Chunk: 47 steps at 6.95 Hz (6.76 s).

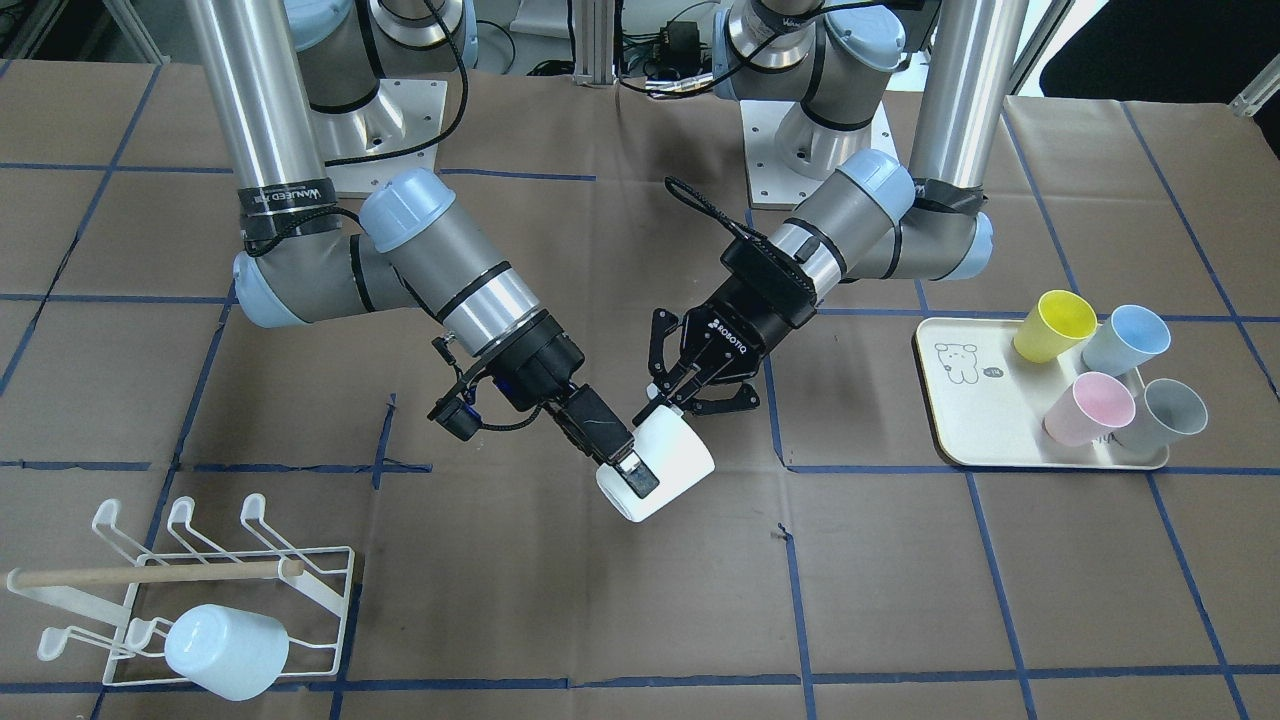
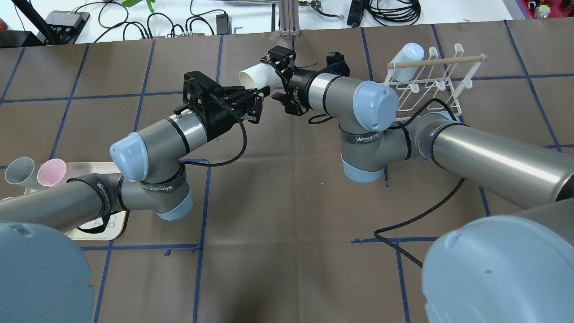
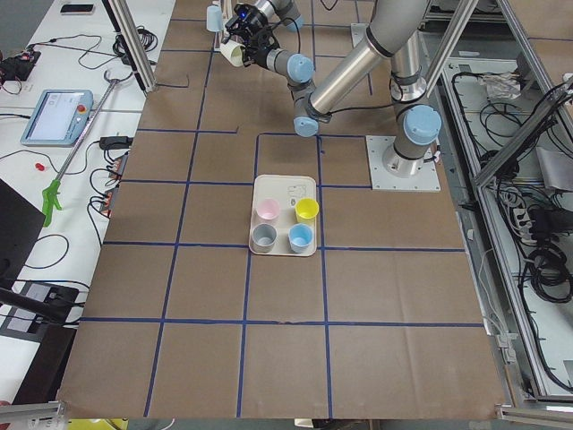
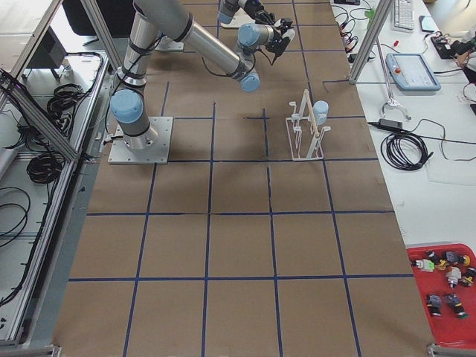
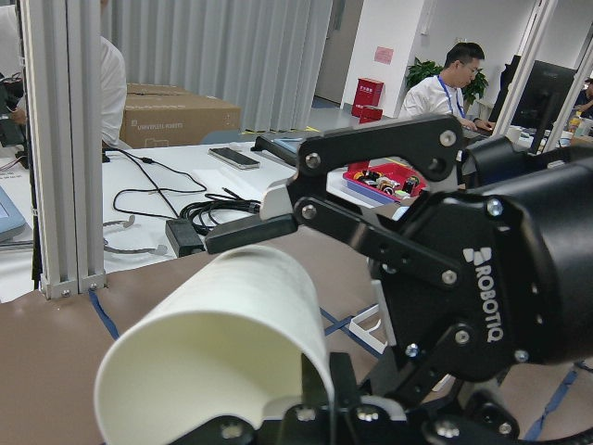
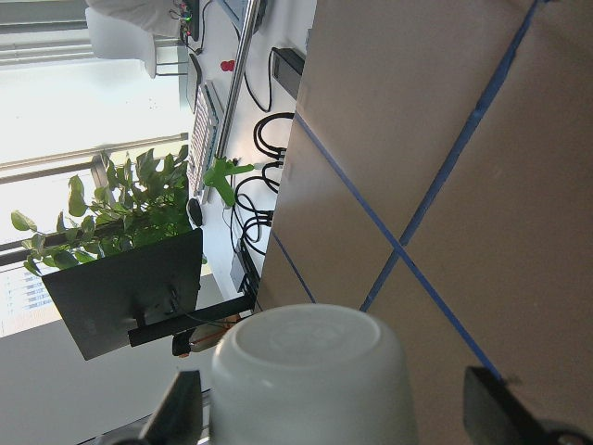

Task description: Transfer IKEA cup to right arm and place on rack

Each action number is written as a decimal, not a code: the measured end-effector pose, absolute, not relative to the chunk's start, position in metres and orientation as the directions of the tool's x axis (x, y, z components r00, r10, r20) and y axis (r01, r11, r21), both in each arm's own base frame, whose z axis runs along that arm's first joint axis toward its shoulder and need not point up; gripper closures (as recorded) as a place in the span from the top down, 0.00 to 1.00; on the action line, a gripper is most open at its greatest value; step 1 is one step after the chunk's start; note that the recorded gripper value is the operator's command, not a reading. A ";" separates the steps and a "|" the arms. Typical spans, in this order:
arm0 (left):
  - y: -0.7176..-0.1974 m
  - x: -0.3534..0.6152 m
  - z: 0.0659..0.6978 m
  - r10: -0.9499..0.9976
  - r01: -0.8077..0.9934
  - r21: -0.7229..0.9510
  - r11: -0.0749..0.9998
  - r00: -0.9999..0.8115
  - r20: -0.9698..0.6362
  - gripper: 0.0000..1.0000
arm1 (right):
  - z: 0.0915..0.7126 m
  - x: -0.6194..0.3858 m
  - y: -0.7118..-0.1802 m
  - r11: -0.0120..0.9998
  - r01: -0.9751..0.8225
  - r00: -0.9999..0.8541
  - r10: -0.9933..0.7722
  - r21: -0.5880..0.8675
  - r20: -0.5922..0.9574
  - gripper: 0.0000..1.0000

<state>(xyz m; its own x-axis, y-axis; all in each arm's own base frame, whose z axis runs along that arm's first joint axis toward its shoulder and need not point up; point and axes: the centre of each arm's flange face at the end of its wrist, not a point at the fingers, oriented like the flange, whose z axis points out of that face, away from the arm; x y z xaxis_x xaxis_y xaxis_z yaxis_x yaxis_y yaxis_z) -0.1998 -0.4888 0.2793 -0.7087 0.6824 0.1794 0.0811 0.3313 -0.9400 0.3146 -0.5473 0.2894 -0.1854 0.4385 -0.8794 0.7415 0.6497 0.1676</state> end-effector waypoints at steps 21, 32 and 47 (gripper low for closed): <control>-0.484 -0.111 0.299 0.593 0.000 -0.935 0.353 -0.773 0.224 0.99 | 0.299 0.296 -0.566 0.639 0.752 -0.174 0.429 0.161 -0.886 0.35; -0.542 -0.115 0.454 0.039 -0.001 -0.239 0.971 -0.986 0.161 0.99 | 0.356 0.045 -0.623 0.384 0.286 -0.910 -0.177 -0.878 -0.374 0.31; -0.509 -0.136 0.475 -0.051 -0.050 -0.064 0.997 -0.999 -0.014 1.00 | 0.274 -0.085 -0.650 0.326 -0.041 -0.989 -0.144 -0.945 -0.007 0.30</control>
